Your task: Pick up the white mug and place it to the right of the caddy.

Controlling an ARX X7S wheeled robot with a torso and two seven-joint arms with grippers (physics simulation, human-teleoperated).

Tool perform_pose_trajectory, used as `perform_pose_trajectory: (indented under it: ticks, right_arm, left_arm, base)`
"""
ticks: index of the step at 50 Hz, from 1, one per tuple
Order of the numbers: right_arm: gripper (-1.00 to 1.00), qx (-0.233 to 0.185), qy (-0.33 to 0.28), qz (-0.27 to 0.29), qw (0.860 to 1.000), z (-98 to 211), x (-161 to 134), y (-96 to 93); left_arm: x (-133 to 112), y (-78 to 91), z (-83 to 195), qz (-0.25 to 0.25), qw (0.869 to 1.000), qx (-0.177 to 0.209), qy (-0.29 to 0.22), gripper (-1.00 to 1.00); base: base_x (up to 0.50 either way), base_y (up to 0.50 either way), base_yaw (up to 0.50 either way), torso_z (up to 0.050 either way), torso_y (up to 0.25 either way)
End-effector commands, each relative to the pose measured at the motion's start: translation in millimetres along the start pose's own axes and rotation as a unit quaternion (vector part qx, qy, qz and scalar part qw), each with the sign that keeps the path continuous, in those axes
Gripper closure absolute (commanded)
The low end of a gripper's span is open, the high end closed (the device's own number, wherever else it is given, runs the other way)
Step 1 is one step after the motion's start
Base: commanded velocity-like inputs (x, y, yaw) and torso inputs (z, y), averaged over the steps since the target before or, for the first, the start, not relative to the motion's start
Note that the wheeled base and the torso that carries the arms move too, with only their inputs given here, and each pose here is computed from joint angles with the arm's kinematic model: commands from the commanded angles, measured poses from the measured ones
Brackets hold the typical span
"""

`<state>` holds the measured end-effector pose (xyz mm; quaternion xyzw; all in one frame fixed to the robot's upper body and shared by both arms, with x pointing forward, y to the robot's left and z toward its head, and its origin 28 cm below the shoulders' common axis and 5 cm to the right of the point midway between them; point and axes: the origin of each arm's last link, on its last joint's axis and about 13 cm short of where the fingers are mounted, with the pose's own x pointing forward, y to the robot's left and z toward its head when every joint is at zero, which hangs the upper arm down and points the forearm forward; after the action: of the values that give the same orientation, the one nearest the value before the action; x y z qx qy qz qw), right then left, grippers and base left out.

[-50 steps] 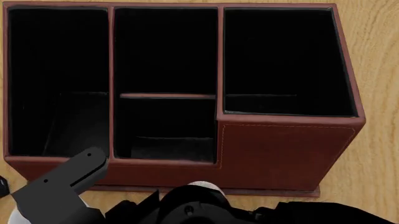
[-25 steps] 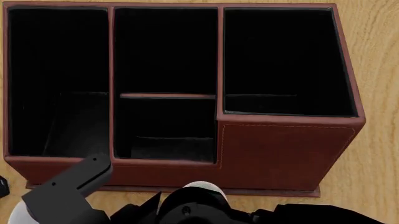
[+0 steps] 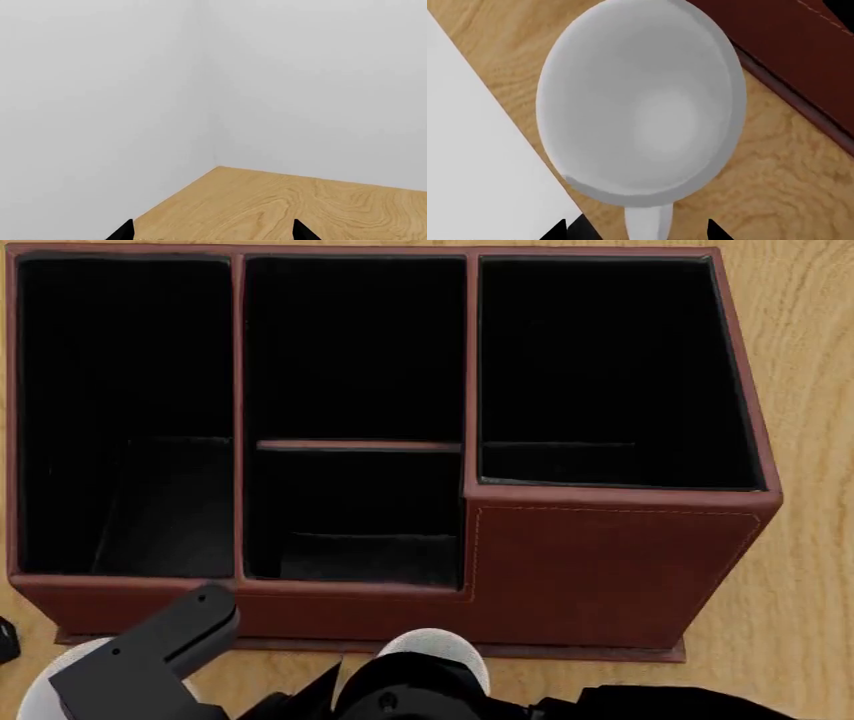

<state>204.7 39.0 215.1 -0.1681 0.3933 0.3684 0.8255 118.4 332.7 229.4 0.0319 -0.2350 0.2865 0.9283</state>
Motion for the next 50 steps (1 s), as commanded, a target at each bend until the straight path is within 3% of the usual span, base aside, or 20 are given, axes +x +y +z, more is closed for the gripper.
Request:
perform_pose_trajectory:
  ticks: [1,34,41,42,50]
  right_arm:
    - [-1.0,-0.001,0.004,0.001,1.0,-1,1,1.1]
    - [-1.0,0.006,0.019,0.002,1.0,-4,15,-4.9]
    - [-1.0,-0.008,0.018,-0.004,1.0,-5,13,-0.9]
    - [1.0,-0.01,0.018,-0.002,1.0,-5,13,-0.5]
    - [1.0,-0.019,0.016,-0.01,1.0,-5,11,2.0]
  left_arm:
    - [-1,1.0,0,0.001,1.0,-0.001,0.0,-1.0]
    - [-1,-0.1,-1,0.001,1.0,0.003,0.003,-1.0]
    - [-2,0.7,-5,0.003,1.0,0.004,0.007,-1.0]
    - [-2,0.8,-4,0.003,1.0,0.003,0.007,-1.0]
    - [-3,0.6,-6,0.002,1.0,0.001,0.009,-1.0]
  base:
    - [0.0,0.0,0.0,0.0,0.0]
    - [0.0,0.0,0.0,0.0,0.0]
    - [0.0,0.0,0.0,0.0,0.0]
    - [0.0,0.0,0.0,0.0,0.0]
    - [0.0,0.0,0.0,0.0,0.0]
